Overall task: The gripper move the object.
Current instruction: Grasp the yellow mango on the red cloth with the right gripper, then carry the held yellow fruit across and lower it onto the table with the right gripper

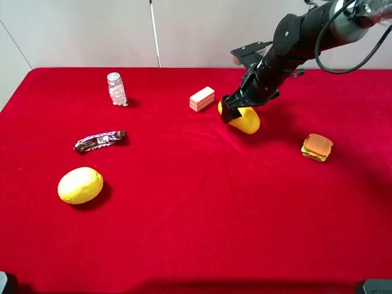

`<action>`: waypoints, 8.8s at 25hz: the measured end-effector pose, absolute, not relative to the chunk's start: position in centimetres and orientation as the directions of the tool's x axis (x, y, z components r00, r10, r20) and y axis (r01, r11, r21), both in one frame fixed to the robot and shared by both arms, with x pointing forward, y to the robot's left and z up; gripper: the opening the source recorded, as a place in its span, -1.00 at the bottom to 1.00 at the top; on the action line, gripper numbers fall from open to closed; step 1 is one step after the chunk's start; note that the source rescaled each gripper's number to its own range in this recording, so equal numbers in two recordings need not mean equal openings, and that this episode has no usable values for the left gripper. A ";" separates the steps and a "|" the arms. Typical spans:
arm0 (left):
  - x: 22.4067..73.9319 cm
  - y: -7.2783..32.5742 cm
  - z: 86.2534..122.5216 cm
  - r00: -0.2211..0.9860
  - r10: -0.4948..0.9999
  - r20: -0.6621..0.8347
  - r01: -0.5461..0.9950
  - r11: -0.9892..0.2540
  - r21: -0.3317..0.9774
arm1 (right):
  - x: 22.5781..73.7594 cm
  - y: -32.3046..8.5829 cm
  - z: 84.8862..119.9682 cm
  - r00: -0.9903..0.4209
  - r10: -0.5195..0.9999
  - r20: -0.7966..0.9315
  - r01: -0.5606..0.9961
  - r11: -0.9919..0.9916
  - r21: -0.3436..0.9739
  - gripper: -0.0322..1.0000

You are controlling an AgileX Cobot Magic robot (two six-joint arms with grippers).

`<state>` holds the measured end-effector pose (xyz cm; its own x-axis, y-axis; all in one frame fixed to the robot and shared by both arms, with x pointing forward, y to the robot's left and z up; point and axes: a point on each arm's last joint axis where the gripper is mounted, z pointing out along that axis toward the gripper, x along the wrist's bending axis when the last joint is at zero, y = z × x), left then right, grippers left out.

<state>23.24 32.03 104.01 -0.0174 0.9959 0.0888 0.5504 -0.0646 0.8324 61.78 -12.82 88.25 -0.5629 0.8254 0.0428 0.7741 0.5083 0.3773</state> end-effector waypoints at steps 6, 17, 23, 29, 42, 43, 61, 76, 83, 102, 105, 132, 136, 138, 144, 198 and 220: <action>23.2 32.0 104.0 -0.017 0.996 0.089 0.550 -0.065 0.832 | 61.7 -12.2 87.8 -0.580 0.814 0.026 0.757 0.527 0.387 1.00; 23.2 32.0 104.0 -0.017 0.996 0.089 0.550 -0.065 0.832 | 61.6 -12.2 86.5 -0.585 0.811 0.029 0.764 0.539 0.356 1.00; 23.2 32.0 104.0 -0.017 0.996 0.089 0.550 -0.065 0.832 | 61.7 -12.2 86.4 -0.585 0.811 0.028 0.763 0.539 0.357 1.00; 23.2 32.0 104.0 -0.017 0.996 0.089 0.550 -0.065 0.832 | 61.8 -12.2 86.4 -0.584 0.812 0.024 0.761 0.536 0.365 -0.83; 23.2 32.0 104.0 -0.017 0.996 0.089 0.550 -0.065 0.832 | 61.7 -12.2 86.4 -0.581 0.813 0.027 0.764 0.534 0.363 -0.93; 23.2 32.0 104.0 -0.017 0.996 0.089 0.550 -0.065 0.832 | 61.7 -12.2 86.4 -0.581 0.813 0.027 0.764 0.534 0.362 -0.93; 23.2 32.0 104.0 -0.017 0.996 0.089 0.550 -0.065 0.832 | 60.6 -12.4 92.2 -0.596 0.801 0.051 0.755 0.538 0.375 -0.93; 23.2 32.0 104.0 -0.017 0.996 0.089 0.550 -0.065 0.832 | 54.1 -11.8 95.7 -0.633 0.771 0.072 0.744 0.579 0.334 -0.93; 23.2 32.0 104.0 -0.017 0.996 0.089 0.550 -0.065 0.832 | 51.0 -10.7 96.8 -0.653 0.753 0.088 0.730 0.592 0.342 -0.93; 23.2 32.0 104.0 -0.017 0.996 0.089 0.550 -0.065 0.832 | 44.7 -5.3 96.8 -0.795 0.597 0.104 0.600 0.751 0.275 -0.93; 23.2 32.0 104.0 -0.017 0.996 0.089 0.550 -0.065 0.832 | 43.6 -4.8 96.2 -0.811 0.576 0.103 0.580 0.767 0.273 -0.93; 23.2 32.0 104.0 -0.017 0.996 0.089 0.550 -0.065 0.832 | 38.9 -5.6 90.0 -0.809 0.583 0.079 0.581 0.772 0.258 -0.93; 23.2 32.0 104.0 -0.017 0.996 0.089 0.550 -0.065 0.832 | 39.1 -5.4 89.0 -0.807 0.585 0.075 0.583 0.771 0.255 -0.93; 23.2 32.0 104.0 -0.017 0.996 0.089 0.550 -0.065 0.832 | 39.1 -5.4 88.7 -0.810 0.582 0.069 0.578 0.775 0.255 -0.93; 23.2 32.0 104.0 -0.017 0.996 0.089 0.550 -0.065 0.832 | 39.4 -5.3 87.8 -0.826 0.562 0.046 0.554 0.794 0.252 -0.93; 23.2 32.0 104.0 -0.017 0.996 0.089 0.550 -0.065 0.832 | 39.5 -5.3 87.1 -0.850 0.526 0.016 0.514 0.823 0.242 1.00; 23.2 32.0 104.0 -0.017 0.996 0.089 0.550 -0.065 0.832 | 37.8 -8.9 98.3 -0.844 0.535 -0.042 0.485 0.793 0.370 1.00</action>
<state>23.24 32.03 104.01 -0.0174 0.9959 0.0888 0.5504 -0.0646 0.8324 37.83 -8.89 98.30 -0.8436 0.5354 -0.0417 0.4849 0.7927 0.3696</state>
